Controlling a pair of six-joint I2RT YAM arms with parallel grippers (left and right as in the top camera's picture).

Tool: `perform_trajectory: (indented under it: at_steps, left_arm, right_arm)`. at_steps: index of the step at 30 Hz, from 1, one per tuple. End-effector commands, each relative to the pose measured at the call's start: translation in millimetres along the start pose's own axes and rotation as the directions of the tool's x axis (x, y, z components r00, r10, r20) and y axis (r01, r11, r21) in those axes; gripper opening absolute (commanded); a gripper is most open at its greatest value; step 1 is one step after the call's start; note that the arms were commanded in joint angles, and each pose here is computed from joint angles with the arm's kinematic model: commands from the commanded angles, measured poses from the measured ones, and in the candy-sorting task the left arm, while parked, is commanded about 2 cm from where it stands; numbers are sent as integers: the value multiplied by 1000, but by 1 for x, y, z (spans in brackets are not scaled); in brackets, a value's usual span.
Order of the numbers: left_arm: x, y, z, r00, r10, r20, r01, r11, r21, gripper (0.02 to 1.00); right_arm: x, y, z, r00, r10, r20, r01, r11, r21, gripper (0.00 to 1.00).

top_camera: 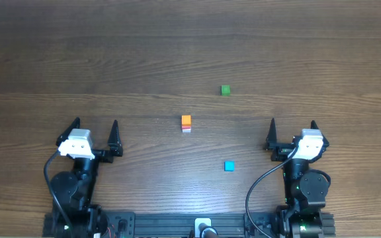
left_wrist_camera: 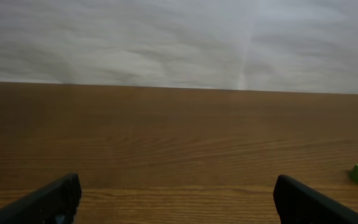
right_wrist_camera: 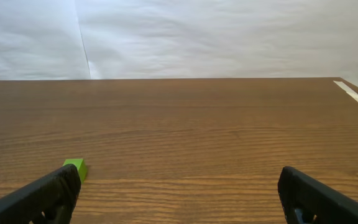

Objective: Stack Cubes

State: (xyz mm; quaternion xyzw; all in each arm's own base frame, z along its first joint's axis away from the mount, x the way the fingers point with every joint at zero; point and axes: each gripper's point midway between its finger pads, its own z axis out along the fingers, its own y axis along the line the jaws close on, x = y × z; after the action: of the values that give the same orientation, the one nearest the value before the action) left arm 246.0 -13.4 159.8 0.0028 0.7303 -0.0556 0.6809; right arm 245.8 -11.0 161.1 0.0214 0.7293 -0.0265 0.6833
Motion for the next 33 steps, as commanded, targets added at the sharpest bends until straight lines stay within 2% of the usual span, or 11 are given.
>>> perform_trajectory:
  at_steps: [1, 15, 21, 27, 33]
  left_arm:
    - [1, -2, 0, 1000, 14, 2, -15, 1000, 12, 1000]
    - [1, -2, 0, 1000, 14, -1, -14, 1000, 12, 1000]
    - [1, -2, 0, 1000, 14, -1, -14, 1000, 12, 1000]
    - [1, -2, 0, 1000, 14, -1, -14, 1000, 12, 1000]
    - [1, -2, 0, 1000, 14, -1, -14, 1000, 12, 1000]
  right_arm:
    - [3, 0, 0, 1000, -4, -4, 4, 1000, -3, 991]
    - [3, 0, 0, 1000, -4, -3, 4, 1000, -3, 991]
    - [-5, 4, 0, 999, 21, 29, -20, 999, -26, 985]
    - [-44, 24, -7, 987, 30, 160, -6, 989, -149, 993]
    - [-97, 35, -25, 970, 36, 241, 17, 977, -215, 993]
